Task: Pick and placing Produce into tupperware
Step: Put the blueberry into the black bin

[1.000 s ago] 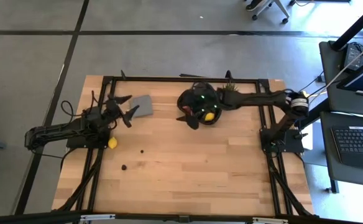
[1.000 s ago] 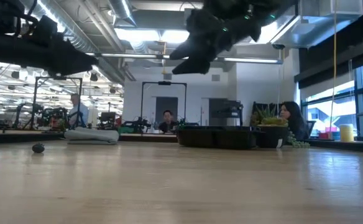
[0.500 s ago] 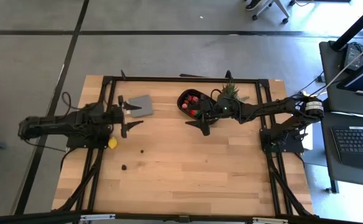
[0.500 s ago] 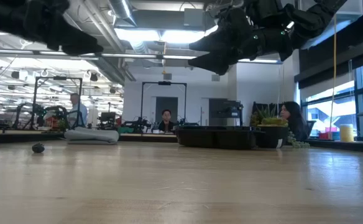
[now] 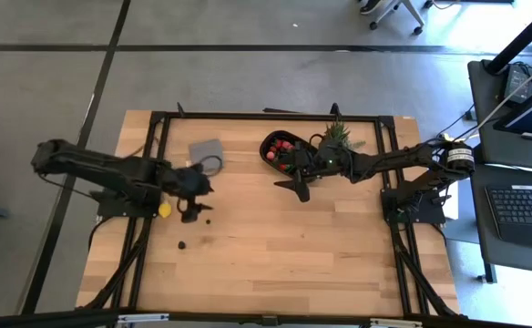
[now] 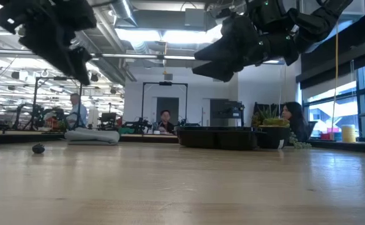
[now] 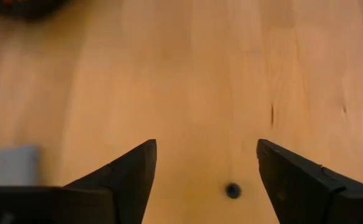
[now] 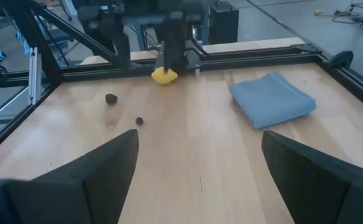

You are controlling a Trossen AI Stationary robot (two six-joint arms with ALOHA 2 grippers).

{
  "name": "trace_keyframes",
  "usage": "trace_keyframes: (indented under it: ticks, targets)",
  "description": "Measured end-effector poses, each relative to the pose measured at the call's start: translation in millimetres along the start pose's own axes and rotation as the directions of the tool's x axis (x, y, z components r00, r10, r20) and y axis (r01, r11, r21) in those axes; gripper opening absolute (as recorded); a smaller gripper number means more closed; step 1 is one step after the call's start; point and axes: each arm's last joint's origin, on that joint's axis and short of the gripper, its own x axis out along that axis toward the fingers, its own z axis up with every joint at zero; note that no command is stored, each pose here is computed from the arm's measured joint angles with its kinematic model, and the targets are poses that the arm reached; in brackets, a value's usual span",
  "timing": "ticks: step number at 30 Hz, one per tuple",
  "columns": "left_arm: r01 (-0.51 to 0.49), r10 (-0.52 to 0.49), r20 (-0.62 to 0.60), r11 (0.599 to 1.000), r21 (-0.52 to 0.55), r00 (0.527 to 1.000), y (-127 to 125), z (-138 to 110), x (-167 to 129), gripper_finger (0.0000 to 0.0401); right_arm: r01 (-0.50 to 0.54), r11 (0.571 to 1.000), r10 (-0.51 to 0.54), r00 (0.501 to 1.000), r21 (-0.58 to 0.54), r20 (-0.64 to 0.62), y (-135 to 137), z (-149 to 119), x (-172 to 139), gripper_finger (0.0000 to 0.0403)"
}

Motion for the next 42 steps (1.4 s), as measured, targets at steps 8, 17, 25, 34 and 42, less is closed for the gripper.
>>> trace_keyframes:
  ticks: [8,17,25,34,42]
  targets:
    - [0.000,-0.032,-0.174,0.984,-0.179,0.984,-27,-9,36,0.0241,0.001,1.000,-0.002,0.999,-0.027,-0.053,0,-5,0,0.0342]
    - [-0.111,0.039,-0.295,0.966,-0.232,0.955,-49,-24,62,0.0229,0.001,1.000,-0.003,0.995,-0.024,-0.096,0,-10,0,0.0342]
    - [-0.187,0.089,-0.393,0.958,-0.217,0.915,-53,-35,82,0.0229,0.001,1.000,-0.003,0.995,-0.024,-0.097,0,-10,0,0.0342]
    - [-0.211,0.108,-0.426,0.957,-0.200,0.898,-53,-38,91,0.0229,0.000,1.000,-0.003,0.995,-0.026,-0.098,0,-10,0,0.0342]
    - [-0.214,0.119,-0.418,0.958,-0.190,0.901,-51,-37,92,0.0229,0.001,1.000,-0.003,0.995,-0.027,-0.099,0,-10,0,0.0342]
